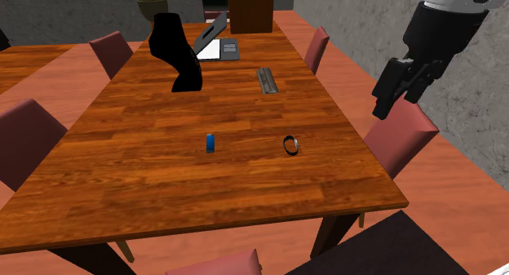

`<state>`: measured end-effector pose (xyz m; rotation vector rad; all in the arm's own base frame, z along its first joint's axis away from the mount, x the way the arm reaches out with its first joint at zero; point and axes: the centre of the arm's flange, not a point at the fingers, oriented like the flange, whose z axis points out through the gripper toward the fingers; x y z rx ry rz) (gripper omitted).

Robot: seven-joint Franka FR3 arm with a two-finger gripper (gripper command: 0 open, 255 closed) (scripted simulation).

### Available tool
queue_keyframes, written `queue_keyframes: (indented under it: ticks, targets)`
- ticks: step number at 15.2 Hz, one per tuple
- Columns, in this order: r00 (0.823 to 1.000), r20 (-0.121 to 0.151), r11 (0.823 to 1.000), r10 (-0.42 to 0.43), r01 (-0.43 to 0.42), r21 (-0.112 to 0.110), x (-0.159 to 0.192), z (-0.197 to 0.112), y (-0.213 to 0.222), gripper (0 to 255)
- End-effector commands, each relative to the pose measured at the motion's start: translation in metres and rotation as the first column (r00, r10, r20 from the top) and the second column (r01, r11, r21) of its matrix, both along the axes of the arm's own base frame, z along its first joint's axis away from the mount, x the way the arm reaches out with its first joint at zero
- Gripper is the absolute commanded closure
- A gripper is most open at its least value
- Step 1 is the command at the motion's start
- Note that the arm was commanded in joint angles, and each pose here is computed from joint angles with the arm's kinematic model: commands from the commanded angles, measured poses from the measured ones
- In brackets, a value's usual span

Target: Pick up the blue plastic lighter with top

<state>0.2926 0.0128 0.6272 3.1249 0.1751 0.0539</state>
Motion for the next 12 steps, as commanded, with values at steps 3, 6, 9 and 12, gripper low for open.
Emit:
queue_keyframes:
  ticks: [3,6,9,12]
  targets:
    - [1.0,-0.001,1.0,-0.001,0.001,0.002,0.017,-0.012,0.016,0]
    - [1.0,-0.003,1.0,-0.002,0.002,0.004,0.042,-0.03,0.041,0]
    - [1.0,-0.005,1.0,-0.004,0.004,0.006,0.066,-0.049,0.066,0]
    - [1.0,-0.006,1.0,-0.005,0.005,0.009,0.091,-0.067,0.09,0]
